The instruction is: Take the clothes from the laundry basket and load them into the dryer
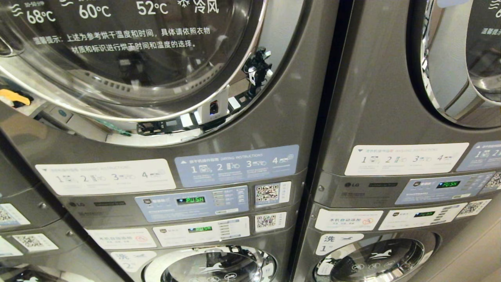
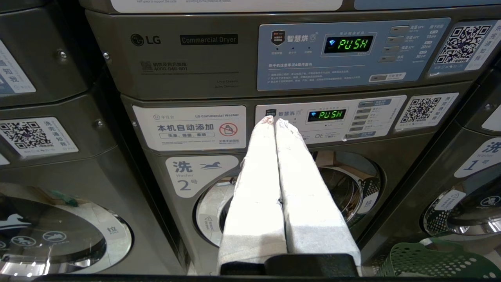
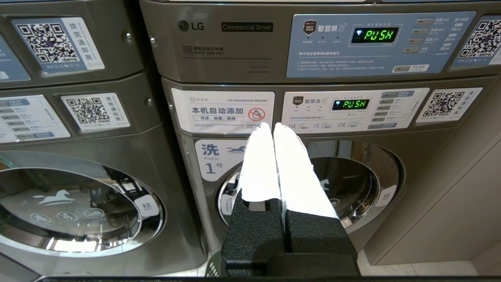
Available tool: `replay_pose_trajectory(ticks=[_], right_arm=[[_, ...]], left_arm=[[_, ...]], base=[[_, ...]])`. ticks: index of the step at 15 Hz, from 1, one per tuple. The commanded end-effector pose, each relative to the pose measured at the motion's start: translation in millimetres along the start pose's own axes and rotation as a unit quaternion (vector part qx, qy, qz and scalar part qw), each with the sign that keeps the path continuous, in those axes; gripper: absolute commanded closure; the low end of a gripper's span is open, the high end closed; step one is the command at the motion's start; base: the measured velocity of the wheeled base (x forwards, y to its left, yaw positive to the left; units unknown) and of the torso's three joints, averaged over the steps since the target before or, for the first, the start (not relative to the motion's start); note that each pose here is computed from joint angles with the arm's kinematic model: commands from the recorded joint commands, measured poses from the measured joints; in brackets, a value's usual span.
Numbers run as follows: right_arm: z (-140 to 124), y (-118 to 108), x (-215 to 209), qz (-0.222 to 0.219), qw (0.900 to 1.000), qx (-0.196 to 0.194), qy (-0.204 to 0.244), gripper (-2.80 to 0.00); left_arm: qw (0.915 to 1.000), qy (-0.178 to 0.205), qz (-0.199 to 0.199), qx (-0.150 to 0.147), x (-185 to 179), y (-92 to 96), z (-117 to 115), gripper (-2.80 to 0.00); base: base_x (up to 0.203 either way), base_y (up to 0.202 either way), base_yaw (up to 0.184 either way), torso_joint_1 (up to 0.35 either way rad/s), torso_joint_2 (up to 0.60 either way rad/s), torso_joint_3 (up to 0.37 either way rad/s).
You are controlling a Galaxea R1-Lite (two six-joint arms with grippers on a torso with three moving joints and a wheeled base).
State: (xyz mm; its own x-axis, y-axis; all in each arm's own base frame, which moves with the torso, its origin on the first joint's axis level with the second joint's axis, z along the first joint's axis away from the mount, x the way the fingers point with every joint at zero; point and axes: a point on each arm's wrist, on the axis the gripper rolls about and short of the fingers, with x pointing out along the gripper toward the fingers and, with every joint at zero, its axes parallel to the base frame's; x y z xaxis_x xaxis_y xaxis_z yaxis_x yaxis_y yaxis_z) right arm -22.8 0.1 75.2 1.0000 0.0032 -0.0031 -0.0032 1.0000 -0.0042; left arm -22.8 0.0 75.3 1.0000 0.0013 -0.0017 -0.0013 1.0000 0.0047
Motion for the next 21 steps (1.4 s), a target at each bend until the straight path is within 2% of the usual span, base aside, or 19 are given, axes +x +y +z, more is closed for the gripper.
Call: replay_pose_trajectory(ticks=[1, 21], right_arm=[[0.0, 0.0, 0.0, 0.000, 1.000, 0.000, 0.000, 0.00], [0.0, 0.0, 0.0, 0.001, 1.000, 0.000, 0.000, 0.00]], left_arm=[[1.0000, 0.001, 0.000, 0.000, 0.1, 0.0, -0.4, 0.00], [1.0000, 0.001, 0.000, 0.000, 0.2, 0.0, -0.4, 0.00]], base=[[0.000, 0.000, 0.000, 0.000, 0.00, 0.000], [0.000, 0.000, 0.000, 0.000, 0.00, 0.000]])
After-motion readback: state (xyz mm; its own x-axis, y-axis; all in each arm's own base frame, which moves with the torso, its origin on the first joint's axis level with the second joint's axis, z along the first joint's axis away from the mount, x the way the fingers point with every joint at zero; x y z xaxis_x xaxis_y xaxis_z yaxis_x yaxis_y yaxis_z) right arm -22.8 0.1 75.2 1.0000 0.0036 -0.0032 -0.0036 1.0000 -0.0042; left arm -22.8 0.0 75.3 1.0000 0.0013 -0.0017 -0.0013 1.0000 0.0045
